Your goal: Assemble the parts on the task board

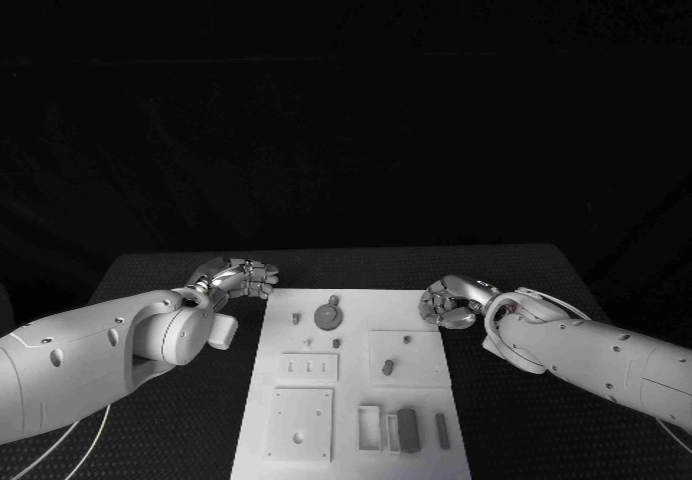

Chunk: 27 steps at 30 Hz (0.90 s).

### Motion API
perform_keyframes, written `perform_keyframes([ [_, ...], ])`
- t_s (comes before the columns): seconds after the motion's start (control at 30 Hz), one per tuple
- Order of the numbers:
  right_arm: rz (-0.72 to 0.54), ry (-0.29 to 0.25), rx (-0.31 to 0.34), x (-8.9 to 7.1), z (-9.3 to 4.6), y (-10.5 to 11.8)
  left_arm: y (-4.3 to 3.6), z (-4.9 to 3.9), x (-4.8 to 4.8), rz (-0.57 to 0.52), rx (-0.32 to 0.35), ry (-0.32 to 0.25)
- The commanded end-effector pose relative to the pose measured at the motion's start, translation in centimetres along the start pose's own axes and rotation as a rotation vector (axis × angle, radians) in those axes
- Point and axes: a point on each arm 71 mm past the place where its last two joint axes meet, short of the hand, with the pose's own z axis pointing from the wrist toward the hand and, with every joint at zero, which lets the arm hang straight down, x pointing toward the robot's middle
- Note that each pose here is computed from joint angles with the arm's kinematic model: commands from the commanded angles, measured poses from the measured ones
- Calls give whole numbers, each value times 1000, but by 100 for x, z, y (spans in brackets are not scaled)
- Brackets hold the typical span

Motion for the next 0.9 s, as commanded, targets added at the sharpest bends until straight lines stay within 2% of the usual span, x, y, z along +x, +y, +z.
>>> perform_keyframes([
  [0.03,49,-28,16,-6,-5,18,-6,0,47,34,-3,37],
  [0.3,69,-27,13,2,-18,128,3,-8,85,64,-23,53],
  [0.47,65,-26,9,-80,22,283,8,-16,155,92,-46,72],
  [0.53,43,-29,2,-111,41,365,7,-22,211,108,-62,95],
  [0.73,-32,-52,-60,-172,109,718,-73,-43,476,124,-70,204],
  [0.9,-53,-41,-95,-169,149,944,-135,-54,657,128,-98,281],
])
